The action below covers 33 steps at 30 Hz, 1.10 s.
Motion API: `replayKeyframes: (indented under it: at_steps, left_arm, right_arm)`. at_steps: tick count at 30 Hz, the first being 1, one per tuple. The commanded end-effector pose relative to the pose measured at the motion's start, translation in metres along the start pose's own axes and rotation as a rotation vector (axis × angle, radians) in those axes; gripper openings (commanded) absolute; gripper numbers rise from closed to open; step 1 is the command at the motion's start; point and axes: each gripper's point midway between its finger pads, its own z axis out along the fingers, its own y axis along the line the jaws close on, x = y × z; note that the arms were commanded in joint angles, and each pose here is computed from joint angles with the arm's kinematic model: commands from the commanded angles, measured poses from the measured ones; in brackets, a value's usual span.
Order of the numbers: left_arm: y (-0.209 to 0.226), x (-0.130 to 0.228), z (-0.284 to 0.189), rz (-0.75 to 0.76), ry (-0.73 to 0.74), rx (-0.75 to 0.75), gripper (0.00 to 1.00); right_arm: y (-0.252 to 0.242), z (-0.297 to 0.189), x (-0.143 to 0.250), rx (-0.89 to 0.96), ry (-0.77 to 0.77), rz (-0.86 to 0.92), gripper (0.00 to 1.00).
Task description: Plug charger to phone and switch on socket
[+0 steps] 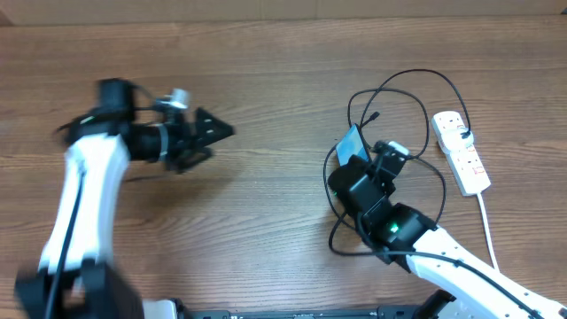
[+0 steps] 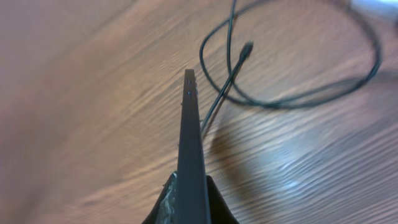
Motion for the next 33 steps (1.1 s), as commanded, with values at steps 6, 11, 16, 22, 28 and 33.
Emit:
replayKeyframes:
  at_steps: [6,11,16,22,28,33]
  left_arm:
    - [-0.017,0.019,-0.099,0.185,-0.355,-0.268,0.94]
    - [-0.013,0.031,-0.121,0.149,-0.458,-0.309,0.92]
    - [0.012,0.027,-0.120,0.074,-0.522,-0.215,0.98]
    - [0.020,0.024,-0.070,0.069,-0.397,0.235,0.99]
    - [0.040,0.024,-0.022,-0.034,-0.244,0.286,1.00]
    - [0.030,0.016,0.000,-0.024,-0.176,0.335,1.00]
  right_arm:
    - [0.100,-0.025,0.028,-0.478,0.336,0.278,0.04]
    - [0.112,-0.030,0.030,-0.550,0.344,0.198,0.04]
    - [0.112,-0.029,0.029,-0.553,0.325,0.154,0.04]
    - [0.100,-0.019,0.021,-0.480,0.275,0.211,0.04]
    - [0.088,-0.003,0.012,-0.373,0.246,0.546,0.04]
    - [0.103,0.011,0.026,-0.412,0.310,0.623,0.04]
